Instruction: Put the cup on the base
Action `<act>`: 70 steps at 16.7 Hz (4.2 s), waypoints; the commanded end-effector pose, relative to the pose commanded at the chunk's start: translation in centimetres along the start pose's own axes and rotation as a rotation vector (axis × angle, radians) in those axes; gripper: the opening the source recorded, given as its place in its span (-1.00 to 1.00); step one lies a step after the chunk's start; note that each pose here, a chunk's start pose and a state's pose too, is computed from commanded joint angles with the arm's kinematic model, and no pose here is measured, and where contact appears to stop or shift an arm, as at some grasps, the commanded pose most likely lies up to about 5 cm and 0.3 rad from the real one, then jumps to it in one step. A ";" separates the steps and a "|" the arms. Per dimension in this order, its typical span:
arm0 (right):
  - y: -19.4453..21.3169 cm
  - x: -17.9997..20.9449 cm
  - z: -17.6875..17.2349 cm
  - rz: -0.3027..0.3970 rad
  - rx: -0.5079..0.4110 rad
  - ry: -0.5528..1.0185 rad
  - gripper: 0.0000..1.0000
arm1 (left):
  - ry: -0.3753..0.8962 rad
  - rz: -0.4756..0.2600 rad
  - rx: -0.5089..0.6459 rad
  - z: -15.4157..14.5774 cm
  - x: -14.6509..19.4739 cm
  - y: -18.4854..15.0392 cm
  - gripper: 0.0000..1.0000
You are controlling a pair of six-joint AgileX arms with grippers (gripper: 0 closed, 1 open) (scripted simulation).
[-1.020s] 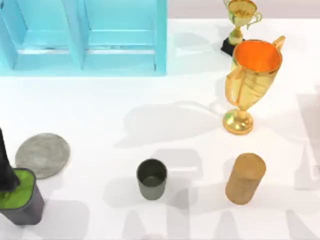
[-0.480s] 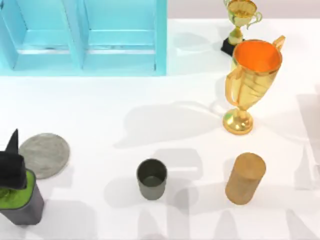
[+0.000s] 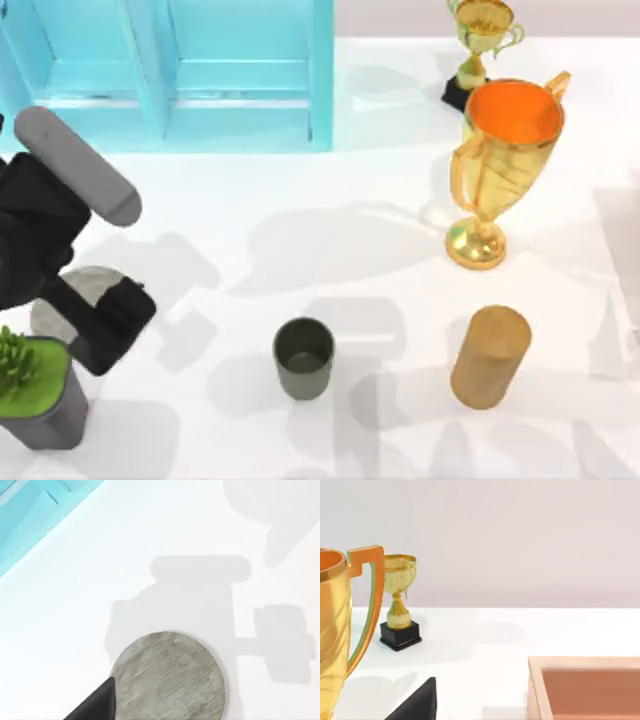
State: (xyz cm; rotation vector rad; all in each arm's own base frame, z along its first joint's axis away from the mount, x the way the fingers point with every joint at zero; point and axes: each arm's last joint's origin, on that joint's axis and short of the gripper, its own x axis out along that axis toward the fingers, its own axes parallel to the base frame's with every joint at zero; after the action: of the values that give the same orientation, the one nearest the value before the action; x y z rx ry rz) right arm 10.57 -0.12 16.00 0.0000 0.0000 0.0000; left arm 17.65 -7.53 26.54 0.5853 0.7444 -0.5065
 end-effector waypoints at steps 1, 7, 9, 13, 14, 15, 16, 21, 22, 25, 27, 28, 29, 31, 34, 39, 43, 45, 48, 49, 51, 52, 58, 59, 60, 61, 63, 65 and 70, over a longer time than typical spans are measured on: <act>0.0 0.0 0.0 0.000 0.000 0.000 1.00 | 0.057 -0.057 0.073 1.6 0.6 -0.2 1.00; 0.0 0.0 0.0 0.000 0.000 0.000 1.00 | 0.342 -0.381 0.494 9.7 5.9 -4.9 1.00; 0.0 0.0 0.0 0.000 0.000 0.000 1.00 | 0.408 -0.465 0.604 11.3 7.6 -7.0 1.00; 0.0 0.0 0.0 0.000 0.000 0.000 1.00 | 0.479 -0.564 0.736 12.8 9.5 -10.1 1.00; 0.0 0.0 0.0 0.000 0.000 0.000 1.00 | 0.483 -0.571 0.745 12.9 9.7 -10.4 1.00; 0.0 0.0 0.0 0.000 0.000 0.000 1.00 | 0.484 -0.572 0.746 12.9 9.7 -10.4 1.00; 0.0 0.0 0.0 0.000 0.000 0.000 1.00 | 0.484 -0.572 0.746 12.9 9.7 -10.4 1.00; 0.0 0.0 0.0 0.000 0.000 0.000 1.00 | 0.485 -0.569 0.742 12.7 10.0 -10.1 1.00; 0.0 0.0 0.0 0.000 0.000 0.000 1.00 | 0.486 -0.568 0.742 12.5 10.4 -10.1 1.00; 0.0 0.0 0.0 0.000 0.000 0.000 1.00 | 0.487 -0.567 0.741 11.1 12.8 -10.6 1.00; 0.0 0.0 0.0 0.000 0.000 0.000 1.00 | 0.487 -0.570 0.746 9.7 14.6 -11.4 1.00; 0.0 0.0 0.0 0.000 0.000 0.000 1.00 | 0.487 -0.573 0.748 9.1 15.4 -11.8 1.00; 0.0 0.0 0.0 0.000 0.000 0.000 1.00 | 0.487 -0.574 0.749 8.4 16.0 -12.2 1.00; 0.0 0.0 0.0 0.000 0.000 0.000 1.00 | 0.486 -0.572 0.747 7.5 16.8 -12.8 1.00; 0.0 0.0 0.0 0.000 0.000 0.000 1.00 | 0.484 -0.572 0.746 7.0 17.1 -13.4 1.00; 0.0 0.0 0.0 0.000 0.000 0.000 1.00 | 0.484 -0.572 0.746 7.0 17.1 -13.4 0.70; 0.0 0.0 0.0 0.000 0.000 0.000 1.00 | 0.484 -0.572 0.746 7.0 17.1 -13.4 0.10; 0.0 0.0 0.0 0.000 0.000 0.000 1.00 | 0.484 -0.572 0.746 7.0 17.1 -13.4 -0.21; 0.0 0.0 0.0 0.000 0.000 0.000 1.00 | 0.484 -0.572 0.746 7.0 17.1 -13.4 -0.66; 0.0 0.0 0.0 0.000 0.000 0.000 1.00 | 0.484 -0.572 0.746 7.0 17.1 -13.4 -0.81; 0.0 0.0 0.0 0.000 0.000 0.000 1.00 | 0.484 -0.572 0.746 7.0 17.1 -13.4 -1.00; 0.0 0.0 0.0 0.000 0.000 0.000 1.00 | 0.484 -0.572 0.746 7.0 17.1 -13.4 -1.00; 0.0 0.0 0.0 0.000 0.000 0.000 1.00 | 0.484 -0.572 0.746 7.0 17.1 -13.4 -1.00; 0.0 0.0 0.0 0.000 0.000 0.000 1.00 | 0.483 -0.570 0.745 7.0 17.1 -13.4 -1.00; 0.0 0.0 0.0 0.000 0.000 0.000 1.00 | 0.484 -0.570 0.742 7.0 17.1 -13.3 -1.00; 0.0 0.0 0.0 0.000 0.000 0.000 1.00 | 0.490 -0.566 0.726 7.1 17.1 -13.1 -1.00; 0.0 0.0 0.0 0.000 0.000 0.000 1.00 | 0.514 -0.541 0.639 7.5 17.2 -11.7 -1.00; 0.0 0.0 0.0 0.000 0.000 0.000 1.00 | 0.551 -0.498 0.490 7.6 17.4 -9.1 -1.00; 0.0 0.0 0.0 0.000 0.000 0.000 1.00 | 0.659 -0.317 -0.064 6.9 17.3 -2.0 -1.00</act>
State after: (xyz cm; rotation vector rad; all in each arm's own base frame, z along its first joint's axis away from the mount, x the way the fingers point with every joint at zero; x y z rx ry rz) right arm 10.57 -0.12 16.00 0.0000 0.0000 0.0000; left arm 30.67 -17.23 17.16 0.5795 1.4910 -0.5823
